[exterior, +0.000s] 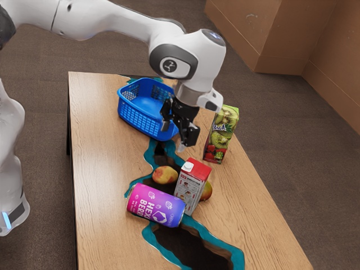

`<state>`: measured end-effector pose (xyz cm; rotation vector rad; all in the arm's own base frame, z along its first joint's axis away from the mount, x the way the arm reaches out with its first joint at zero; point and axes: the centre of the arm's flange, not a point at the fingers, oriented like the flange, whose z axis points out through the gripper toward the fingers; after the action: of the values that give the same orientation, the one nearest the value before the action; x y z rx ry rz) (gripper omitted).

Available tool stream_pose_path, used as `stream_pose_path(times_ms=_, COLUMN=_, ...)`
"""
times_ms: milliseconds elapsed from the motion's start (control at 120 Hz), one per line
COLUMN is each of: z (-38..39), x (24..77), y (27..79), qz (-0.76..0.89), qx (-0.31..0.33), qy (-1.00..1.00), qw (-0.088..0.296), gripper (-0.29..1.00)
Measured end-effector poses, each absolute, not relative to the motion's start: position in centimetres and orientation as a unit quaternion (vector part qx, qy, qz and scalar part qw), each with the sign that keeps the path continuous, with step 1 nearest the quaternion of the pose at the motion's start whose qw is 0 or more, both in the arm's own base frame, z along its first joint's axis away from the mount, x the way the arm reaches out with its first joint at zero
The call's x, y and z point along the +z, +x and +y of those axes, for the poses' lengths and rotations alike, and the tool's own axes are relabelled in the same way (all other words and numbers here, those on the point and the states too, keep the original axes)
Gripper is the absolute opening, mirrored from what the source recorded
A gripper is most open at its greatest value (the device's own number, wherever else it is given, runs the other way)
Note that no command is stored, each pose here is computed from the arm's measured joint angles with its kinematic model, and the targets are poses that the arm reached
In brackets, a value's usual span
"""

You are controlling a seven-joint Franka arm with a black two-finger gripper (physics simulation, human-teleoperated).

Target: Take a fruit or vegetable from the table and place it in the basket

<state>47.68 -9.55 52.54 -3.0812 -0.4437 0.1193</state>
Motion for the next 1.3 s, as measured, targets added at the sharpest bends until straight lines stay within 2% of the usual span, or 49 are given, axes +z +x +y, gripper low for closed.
stream_pose_path(times_ms=100, z=-11.3, x=51.3, y=45.1, qz=-0.105, qx=0.034, qy=-0.994, qw=0.008, gripper=0.7)
stream_pose_path(times_ms=508, z=-12.2, x=49.4, y=43.5, qz=-0.02, qx=0.021, qy=-0.999, qw=-0.015, gripper=0.7)
stream_pose_path(times_ms=1017, z=-10.1, x=48.5, y=44.6, qz=0.002, qx=0.028, qy=-0.999, qw=-0.039, gripper=0.7)
stream_pose_path(times_ms=1300, z=-10.9, x=45.6, y=45.5, qz=0.019, qx=0.053, qy=-0.997, qw=-0.049, gripper=0.7)
